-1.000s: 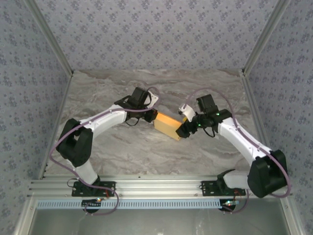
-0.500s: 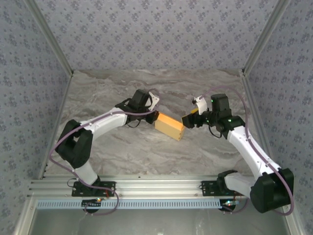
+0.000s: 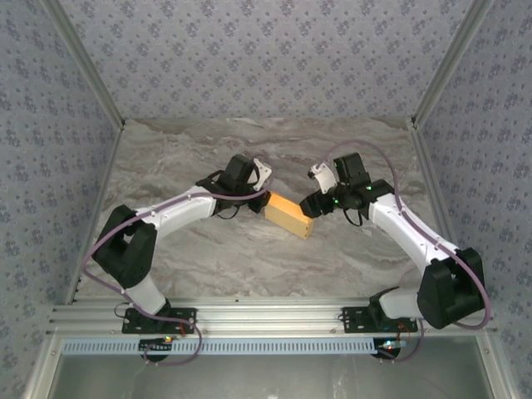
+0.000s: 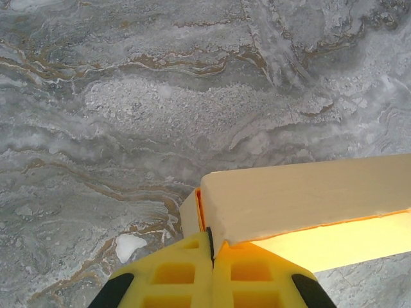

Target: Fold the paper box

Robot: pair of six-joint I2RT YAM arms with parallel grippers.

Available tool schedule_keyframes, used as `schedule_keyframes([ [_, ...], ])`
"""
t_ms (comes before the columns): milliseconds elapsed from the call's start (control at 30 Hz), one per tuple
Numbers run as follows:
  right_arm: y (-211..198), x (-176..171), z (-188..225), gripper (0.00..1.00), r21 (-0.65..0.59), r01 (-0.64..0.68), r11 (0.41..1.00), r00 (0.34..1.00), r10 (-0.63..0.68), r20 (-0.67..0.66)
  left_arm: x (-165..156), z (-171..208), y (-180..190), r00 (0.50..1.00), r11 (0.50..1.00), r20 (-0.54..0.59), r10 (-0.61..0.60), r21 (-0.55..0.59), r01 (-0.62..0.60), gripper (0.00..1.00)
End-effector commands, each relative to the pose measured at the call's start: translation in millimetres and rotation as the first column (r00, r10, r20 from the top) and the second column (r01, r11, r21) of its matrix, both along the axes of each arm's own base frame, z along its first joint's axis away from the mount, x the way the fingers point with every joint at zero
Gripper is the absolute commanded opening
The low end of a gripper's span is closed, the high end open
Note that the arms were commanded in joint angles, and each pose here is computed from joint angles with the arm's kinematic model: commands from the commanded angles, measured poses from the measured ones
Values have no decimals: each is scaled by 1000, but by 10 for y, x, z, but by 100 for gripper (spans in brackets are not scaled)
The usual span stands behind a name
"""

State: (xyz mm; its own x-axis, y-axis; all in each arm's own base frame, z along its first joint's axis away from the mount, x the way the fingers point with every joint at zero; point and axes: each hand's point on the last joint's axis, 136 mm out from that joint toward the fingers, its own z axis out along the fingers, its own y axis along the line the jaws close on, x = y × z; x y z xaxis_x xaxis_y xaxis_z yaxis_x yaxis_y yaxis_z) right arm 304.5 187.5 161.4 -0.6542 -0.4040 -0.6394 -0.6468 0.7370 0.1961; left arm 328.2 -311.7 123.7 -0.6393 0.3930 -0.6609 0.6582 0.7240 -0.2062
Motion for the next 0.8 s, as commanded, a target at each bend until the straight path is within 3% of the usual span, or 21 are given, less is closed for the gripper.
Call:
schedule_keyframes([
  [0, 111, 10, 173, 69, 156, 40, 987, 995, -25, -94, -229, -292, 110, 997, 996, -81, -12, 86, 19, 2],
  [100, 95, 110, 229, 70, 261, 138, 955, 978, -90, -187, -222, -278, 78, 998, 997, -68, -15, 71, 20, 2],
  [333, 135, 183, -143, 68, 203, 153, 967, 953, -90, -290, -230, -249, 16, 999, 998, -23, -46, 30, 46, 2],
  [500, 254, 135, -395, 67, 109, 93, 990, 951, -56, -304, -252, -296, -3, 998, 998, 1, -66, 23, 66, 2],
  [767, 106, 82, -734, 64, -78, 67, 995, 953, -87, -289, -285, -410, -46, 996, 996, 16, -91, 17, 91, 3],
])
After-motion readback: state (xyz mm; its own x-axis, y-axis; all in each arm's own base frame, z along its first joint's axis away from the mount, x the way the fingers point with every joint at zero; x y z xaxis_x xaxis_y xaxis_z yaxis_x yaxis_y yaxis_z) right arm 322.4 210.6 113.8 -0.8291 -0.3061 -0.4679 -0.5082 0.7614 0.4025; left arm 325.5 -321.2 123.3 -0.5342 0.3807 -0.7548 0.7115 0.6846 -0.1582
